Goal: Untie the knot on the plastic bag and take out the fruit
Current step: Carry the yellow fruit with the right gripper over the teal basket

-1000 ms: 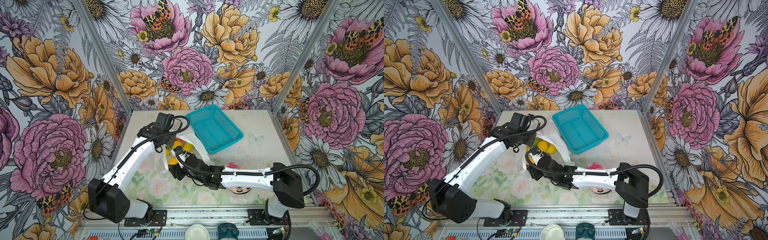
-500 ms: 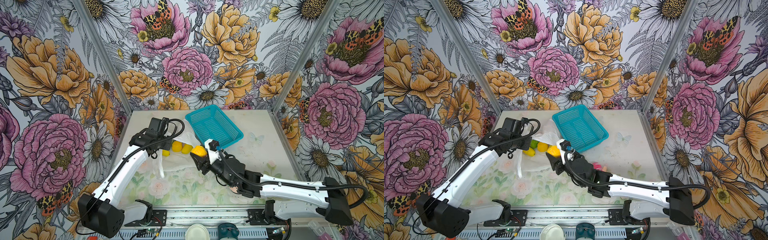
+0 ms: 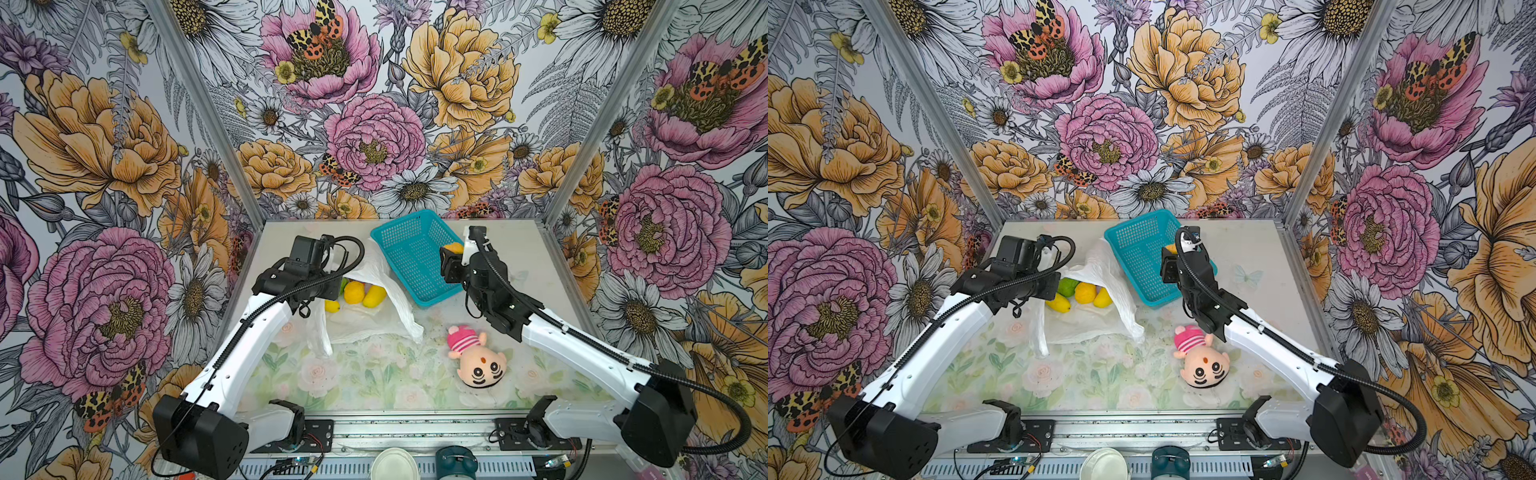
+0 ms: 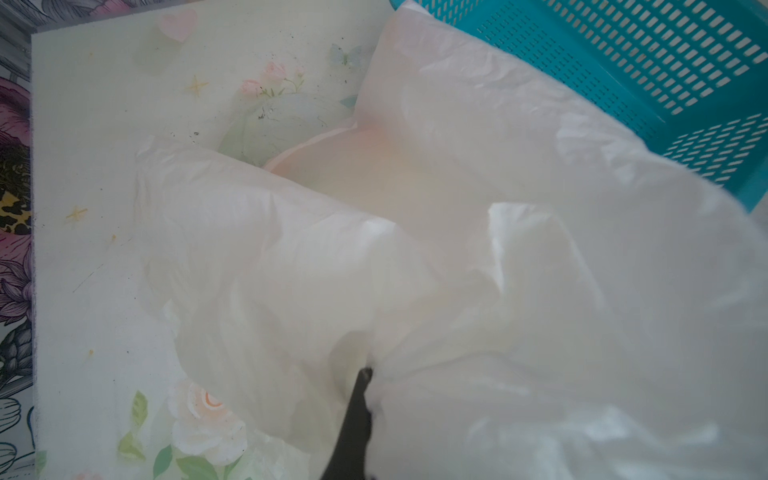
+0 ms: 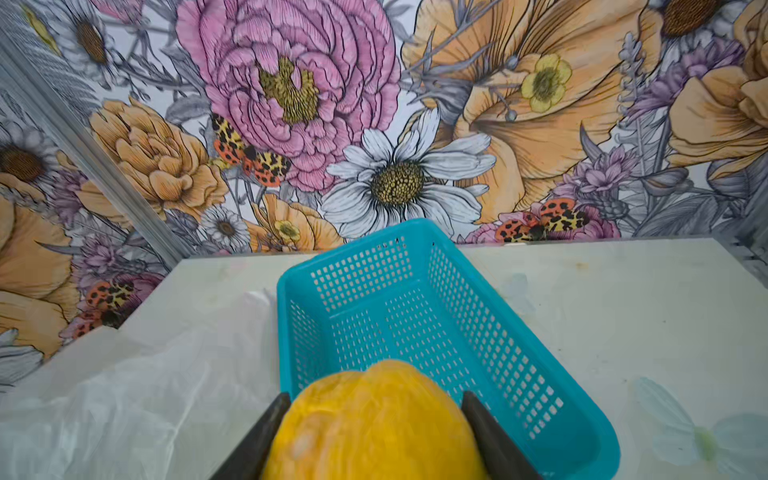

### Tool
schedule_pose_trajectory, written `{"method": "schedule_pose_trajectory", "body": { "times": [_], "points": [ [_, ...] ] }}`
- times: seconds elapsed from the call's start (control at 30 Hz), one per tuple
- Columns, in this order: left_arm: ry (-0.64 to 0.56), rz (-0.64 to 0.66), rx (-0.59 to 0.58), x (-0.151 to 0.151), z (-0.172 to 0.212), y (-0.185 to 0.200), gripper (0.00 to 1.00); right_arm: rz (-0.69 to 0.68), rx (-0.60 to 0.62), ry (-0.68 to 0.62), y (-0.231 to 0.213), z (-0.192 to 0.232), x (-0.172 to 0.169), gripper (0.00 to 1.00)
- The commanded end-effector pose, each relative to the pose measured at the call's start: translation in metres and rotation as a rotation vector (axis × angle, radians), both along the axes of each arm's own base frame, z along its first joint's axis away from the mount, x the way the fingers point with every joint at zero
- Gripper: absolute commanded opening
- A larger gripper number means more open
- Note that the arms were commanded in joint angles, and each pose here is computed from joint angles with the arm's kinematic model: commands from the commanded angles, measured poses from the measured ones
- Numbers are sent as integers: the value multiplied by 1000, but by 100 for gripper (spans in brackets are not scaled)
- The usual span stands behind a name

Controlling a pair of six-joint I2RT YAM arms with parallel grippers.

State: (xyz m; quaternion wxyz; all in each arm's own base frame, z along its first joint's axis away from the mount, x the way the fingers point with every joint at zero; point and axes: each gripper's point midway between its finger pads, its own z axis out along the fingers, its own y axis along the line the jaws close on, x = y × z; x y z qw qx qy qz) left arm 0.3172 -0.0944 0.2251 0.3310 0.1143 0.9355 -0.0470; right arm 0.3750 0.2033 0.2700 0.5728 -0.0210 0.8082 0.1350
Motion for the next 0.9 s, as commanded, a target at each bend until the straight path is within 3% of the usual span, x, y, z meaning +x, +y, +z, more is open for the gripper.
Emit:
{"method": "schedule_pose_trajectory", "body": {
  "times": [0.0, 0.37, 0.87],
  "points": [
    [-69, -60, -2, -3, 12, -12, 0, 70, -24, 133, 10, -22, 13, 41],
    [-131, -75, 59, -9, 21, -15, 0, 58, -36, 385, -7, -100, 68, 41],
    [-128, -67, 68, -9, 19, -14, 0, 27, -66, 572, -21, -181, 116, 47]
  ]
}}
